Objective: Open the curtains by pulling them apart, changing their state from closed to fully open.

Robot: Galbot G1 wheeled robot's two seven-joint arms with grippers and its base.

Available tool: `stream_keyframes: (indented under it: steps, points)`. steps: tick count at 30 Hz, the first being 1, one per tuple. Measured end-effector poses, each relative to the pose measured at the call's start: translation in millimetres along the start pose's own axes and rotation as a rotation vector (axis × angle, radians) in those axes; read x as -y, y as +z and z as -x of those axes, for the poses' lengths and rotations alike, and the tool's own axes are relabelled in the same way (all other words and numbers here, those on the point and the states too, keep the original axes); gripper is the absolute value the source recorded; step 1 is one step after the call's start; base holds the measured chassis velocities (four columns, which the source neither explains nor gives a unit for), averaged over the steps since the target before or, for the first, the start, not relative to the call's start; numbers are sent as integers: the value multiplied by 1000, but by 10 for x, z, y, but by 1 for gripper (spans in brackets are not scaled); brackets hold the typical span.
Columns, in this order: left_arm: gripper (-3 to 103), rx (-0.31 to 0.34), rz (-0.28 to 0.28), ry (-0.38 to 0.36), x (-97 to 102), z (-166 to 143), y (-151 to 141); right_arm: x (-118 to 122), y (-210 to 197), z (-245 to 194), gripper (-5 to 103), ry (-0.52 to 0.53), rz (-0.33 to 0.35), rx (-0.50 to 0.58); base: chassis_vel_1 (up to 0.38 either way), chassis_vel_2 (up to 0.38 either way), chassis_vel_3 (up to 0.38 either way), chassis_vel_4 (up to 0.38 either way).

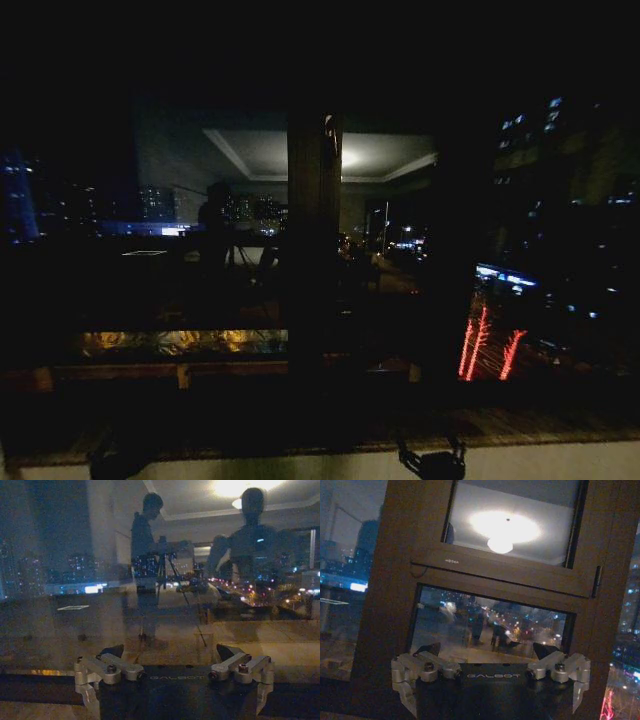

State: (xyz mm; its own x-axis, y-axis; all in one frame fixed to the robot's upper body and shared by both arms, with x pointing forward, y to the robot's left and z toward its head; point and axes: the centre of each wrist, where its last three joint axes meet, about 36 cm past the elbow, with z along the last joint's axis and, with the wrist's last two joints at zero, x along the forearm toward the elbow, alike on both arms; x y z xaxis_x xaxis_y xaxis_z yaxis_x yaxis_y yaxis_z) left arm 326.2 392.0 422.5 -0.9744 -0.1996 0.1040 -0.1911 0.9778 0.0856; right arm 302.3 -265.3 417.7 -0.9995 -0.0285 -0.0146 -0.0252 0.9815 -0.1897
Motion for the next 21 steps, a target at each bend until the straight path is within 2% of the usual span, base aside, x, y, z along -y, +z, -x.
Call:
stream_keyframes:
  steps: [21]
  points:
    - [100, 7, -11, 0, -24, 4, -33, 20, 11, 3, 100, 5, 0, -2, 0, 0, 0, 0]
